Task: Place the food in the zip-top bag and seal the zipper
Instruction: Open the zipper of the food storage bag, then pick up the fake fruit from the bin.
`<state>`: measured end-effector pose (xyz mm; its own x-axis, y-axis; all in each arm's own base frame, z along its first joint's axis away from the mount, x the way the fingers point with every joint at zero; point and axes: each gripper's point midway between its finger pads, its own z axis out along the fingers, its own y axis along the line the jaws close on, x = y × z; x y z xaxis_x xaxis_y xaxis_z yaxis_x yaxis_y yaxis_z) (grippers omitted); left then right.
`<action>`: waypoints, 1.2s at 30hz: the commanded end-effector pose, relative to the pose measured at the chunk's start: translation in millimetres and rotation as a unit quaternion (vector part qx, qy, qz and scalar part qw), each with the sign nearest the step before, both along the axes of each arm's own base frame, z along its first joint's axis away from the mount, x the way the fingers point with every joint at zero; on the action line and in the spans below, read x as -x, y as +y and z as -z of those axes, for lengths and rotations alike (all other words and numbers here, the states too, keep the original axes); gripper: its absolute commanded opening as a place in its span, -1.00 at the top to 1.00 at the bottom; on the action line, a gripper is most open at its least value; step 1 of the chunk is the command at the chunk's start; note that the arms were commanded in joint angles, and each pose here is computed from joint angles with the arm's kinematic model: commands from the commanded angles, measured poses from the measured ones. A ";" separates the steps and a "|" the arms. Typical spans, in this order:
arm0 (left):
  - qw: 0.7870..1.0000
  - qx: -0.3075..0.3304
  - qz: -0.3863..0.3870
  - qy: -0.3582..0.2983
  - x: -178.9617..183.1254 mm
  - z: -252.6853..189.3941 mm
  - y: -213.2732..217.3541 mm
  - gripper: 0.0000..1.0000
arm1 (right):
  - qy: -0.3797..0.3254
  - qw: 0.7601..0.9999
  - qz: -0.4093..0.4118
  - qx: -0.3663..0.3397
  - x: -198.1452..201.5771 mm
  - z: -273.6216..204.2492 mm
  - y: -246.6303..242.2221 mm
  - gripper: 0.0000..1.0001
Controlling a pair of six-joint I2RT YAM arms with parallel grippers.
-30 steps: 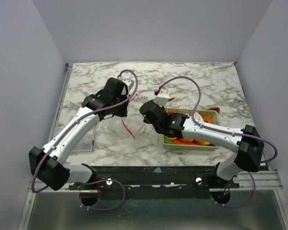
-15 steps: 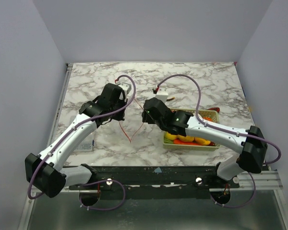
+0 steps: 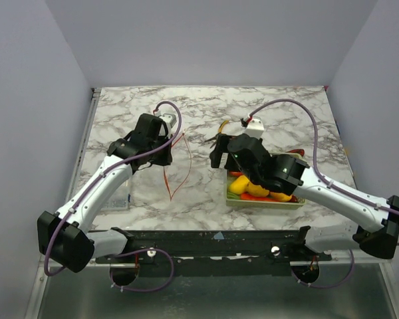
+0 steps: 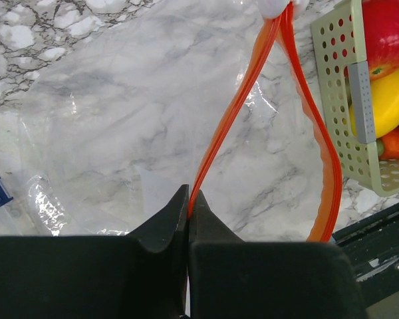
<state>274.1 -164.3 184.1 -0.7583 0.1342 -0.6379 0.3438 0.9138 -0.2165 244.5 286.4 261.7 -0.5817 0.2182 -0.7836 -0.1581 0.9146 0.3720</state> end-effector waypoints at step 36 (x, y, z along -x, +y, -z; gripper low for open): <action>0.997 0.052 0.038 0.031 6.3 4.8 -20.8 1.00 | 0.102 0.959 0.211 0.160 -83.7 196.9 -89.0 -0.58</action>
<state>269.3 -181.9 173.8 -0.7935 0.1359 -0.5933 0.3777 0.8743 -0.3048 330.4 201.2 88.2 -0.6225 0.2363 -0.7461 0.2849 0.9563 0.0653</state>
